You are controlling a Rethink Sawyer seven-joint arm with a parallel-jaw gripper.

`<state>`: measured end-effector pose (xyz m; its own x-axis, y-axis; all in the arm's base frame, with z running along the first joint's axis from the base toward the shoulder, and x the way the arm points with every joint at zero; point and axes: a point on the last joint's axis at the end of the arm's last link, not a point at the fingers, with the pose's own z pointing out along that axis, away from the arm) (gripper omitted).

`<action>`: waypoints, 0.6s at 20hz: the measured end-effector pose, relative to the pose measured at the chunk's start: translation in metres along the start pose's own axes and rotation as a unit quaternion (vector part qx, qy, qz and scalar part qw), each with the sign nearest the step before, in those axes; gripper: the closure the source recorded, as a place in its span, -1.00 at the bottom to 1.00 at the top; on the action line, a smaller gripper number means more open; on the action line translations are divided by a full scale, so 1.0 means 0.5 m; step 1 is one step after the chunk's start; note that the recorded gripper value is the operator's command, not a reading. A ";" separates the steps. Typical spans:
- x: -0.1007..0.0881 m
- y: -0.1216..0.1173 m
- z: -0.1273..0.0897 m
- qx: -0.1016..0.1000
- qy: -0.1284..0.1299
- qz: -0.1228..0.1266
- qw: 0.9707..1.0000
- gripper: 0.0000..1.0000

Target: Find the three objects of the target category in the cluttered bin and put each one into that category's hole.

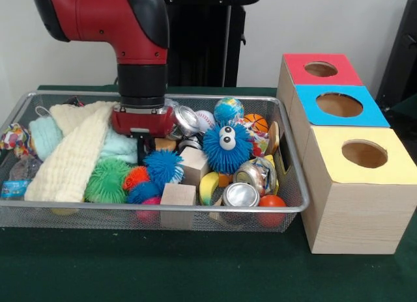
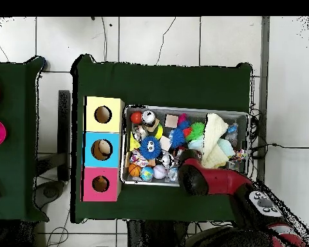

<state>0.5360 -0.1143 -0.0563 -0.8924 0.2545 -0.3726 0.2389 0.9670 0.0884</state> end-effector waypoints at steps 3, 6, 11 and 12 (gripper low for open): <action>0.006 0.003 -0.008 0.002 0.006 0.015 1.000 1.00; 0.009 0.008 -0.014 0.004 0.008 0.028 1.000 1.00; 0.011 0.019 -0.025 0.010 0.006 0.037 0.999 1.00; 0.011 0.021 -0.028 0.011 0.006 0.038 0.999 1.00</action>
<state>0.5284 -0.1023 -0.0447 -0.8759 0.3267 -0.3552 0.3141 0.9447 0.0945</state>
